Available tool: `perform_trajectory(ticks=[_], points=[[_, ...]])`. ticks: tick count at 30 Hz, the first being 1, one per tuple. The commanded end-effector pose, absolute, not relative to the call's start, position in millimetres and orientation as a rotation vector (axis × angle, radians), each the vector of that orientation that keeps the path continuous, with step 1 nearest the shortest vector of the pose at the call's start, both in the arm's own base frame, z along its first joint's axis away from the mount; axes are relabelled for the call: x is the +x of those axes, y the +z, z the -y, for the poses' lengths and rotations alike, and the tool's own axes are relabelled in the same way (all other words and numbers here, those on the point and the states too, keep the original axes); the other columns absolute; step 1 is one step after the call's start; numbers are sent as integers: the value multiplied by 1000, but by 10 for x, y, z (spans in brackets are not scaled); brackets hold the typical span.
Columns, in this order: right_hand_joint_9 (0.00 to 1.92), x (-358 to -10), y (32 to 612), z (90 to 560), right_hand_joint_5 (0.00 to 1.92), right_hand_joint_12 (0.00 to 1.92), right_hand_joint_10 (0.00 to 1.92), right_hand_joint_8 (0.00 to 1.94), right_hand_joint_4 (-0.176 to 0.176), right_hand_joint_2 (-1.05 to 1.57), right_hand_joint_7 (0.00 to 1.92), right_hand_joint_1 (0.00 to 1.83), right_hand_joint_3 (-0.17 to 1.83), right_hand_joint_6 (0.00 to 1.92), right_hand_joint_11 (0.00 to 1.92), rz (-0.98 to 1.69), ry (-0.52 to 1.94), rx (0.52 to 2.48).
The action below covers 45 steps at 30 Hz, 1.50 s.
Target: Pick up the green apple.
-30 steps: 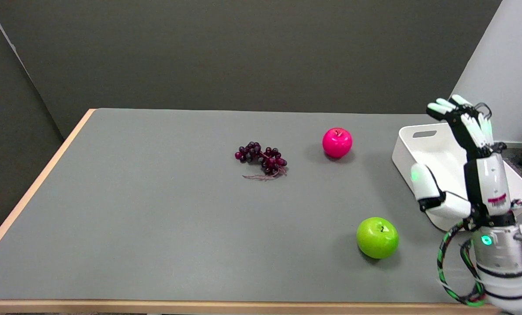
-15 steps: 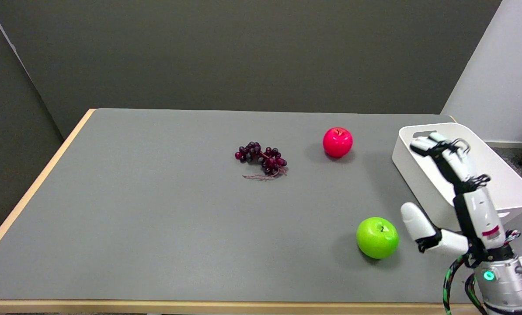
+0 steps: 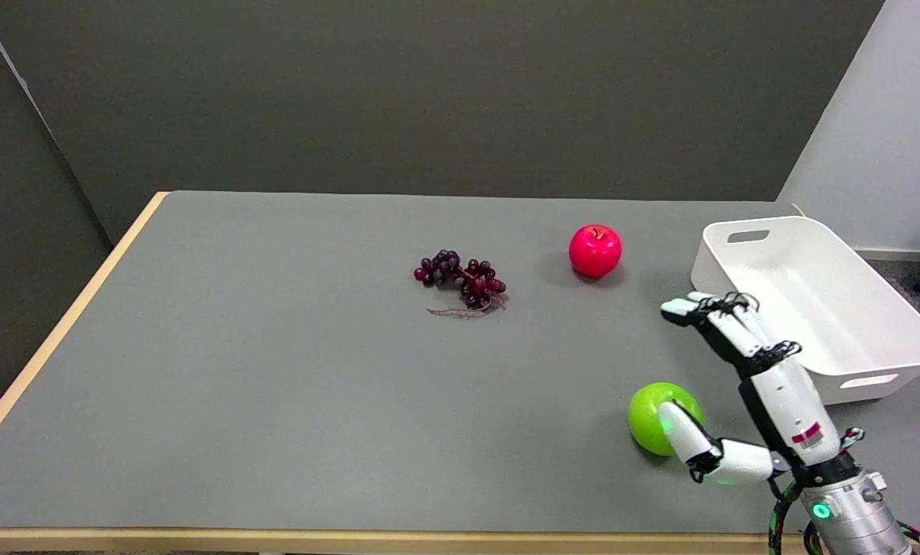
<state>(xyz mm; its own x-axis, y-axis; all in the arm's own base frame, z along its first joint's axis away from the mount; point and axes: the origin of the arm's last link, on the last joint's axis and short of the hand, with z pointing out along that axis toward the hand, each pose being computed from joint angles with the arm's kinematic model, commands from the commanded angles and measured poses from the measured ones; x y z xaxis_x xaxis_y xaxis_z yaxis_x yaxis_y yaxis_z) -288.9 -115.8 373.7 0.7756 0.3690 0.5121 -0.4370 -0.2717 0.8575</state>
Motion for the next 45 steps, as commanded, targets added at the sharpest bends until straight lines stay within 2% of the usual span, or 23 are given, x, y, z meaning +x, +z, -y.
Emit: perform_trajectory(ticks=[1, 25, 45], points=[[134, -3137, 3740, 1238, 293, 981, 676, 481, 1, 609, 349, 333, 948, 591, -1, 106, 602, 1669], [139, -3384, 3800, 1255, 300, 983, 679, 489, 0, 611, 357, 332, 949, 602, -1, 191, 505, 1598], [139, -3420, 3820, 1307, 303, 989, 680, 491, -2, 613, 357, 333, 951, 609, -1, 224, 528, 1591]])
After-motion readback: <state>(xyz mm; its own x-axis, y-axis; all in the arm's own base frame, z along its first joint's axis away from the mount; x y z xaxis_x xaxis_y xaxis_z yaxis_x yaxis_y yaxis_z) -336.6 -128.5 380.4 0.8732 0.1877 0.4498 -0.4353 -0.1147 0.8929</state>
